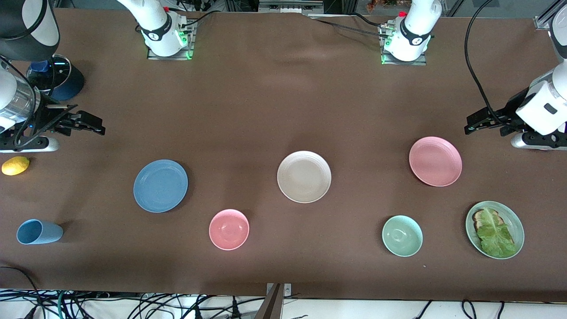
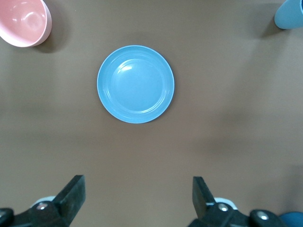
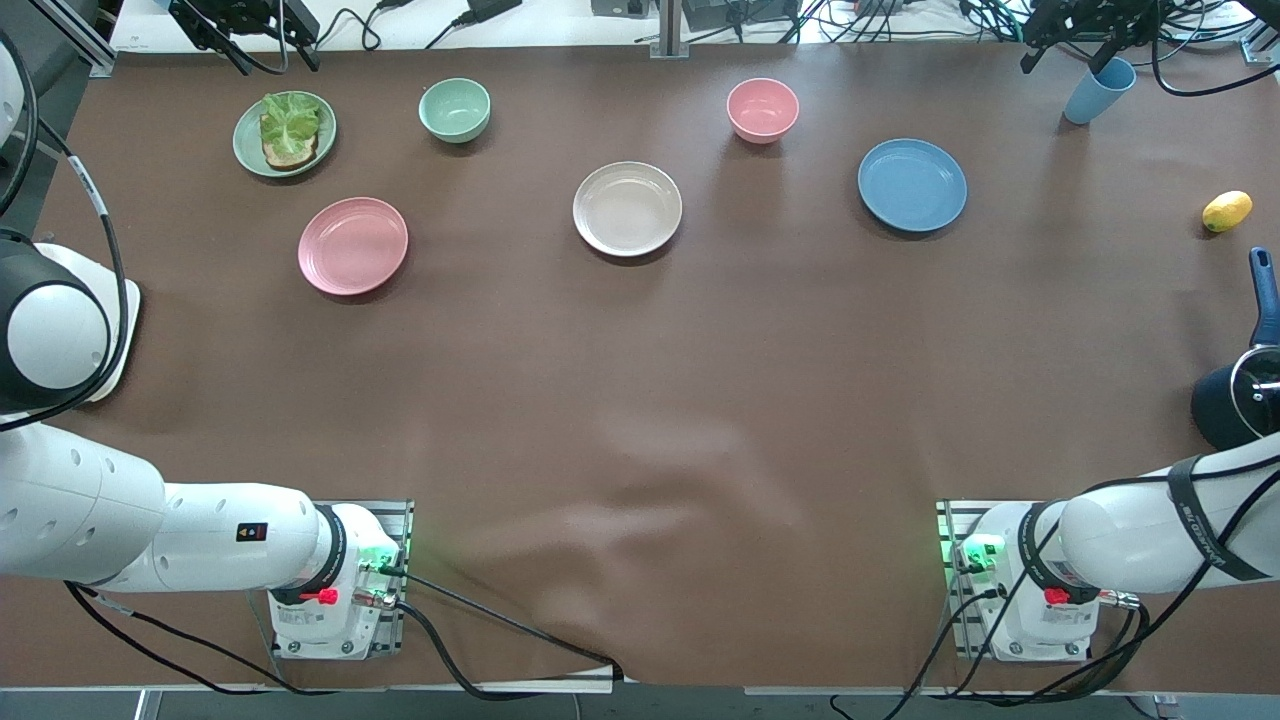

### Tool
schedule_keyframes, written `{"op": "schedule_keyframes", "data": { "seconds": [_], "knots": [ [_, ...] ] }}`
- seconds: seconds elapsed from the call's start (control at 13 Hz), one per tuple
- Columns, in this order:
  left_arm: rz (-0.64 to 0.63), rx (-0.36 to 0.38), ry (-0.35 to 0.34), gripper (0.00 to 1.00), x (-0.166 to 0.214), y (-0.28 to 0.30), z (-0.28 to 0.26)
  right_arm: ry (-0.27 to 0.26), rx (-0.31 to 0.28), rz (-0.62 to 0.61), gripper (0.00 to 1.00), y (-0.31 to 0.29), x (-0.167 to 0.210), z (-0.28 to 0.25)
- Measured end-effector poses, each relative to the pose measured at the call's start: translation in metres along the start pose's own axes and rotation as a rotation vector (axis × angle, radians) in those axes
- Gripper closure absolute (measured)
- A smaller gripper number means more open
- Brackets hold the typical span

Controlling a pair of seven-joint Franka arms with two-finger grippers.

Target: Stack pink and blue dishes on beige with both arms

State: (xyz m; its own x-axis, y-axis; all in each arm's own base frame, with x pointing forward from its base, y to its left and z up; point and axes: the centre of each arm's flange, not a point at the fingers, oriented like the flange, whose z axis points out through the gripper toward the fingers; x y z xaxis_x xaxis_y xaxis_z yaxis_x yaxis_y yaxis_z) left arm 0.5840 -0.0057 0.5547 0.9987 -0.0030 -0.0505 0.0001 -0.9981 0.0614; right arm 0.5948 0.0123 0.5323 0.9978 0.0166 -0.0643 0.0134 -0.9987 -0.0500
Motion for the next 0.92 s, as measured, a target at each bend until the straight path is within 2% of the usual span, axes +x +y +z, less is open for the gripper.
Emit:
{"op": "schedule_keyframes", "data": {
  "seconds": [0.31, 0.62, 0.92],
  "knots": [
    [-0.013, -0.002, -0.065, 0.0, 0.015, -0.008, 0.037, 0.0, 0.0, 0.003, 0.0, 0.002, 0.0, 0.0],
    [-0.008, 0.006, -0.104, 0.0, 0.014, -0.029, 0.045, 0.0, 0.0, 0.004, 0.0, 0.002, 0.0, 0.0],
    [0.016, -0.027, -0.111, 0.0, 0.015, -0.087, 0.057, 0.0, 0.0, 0.004, 0.0, 0.002, 0.0, 0.0]
  ]
}}
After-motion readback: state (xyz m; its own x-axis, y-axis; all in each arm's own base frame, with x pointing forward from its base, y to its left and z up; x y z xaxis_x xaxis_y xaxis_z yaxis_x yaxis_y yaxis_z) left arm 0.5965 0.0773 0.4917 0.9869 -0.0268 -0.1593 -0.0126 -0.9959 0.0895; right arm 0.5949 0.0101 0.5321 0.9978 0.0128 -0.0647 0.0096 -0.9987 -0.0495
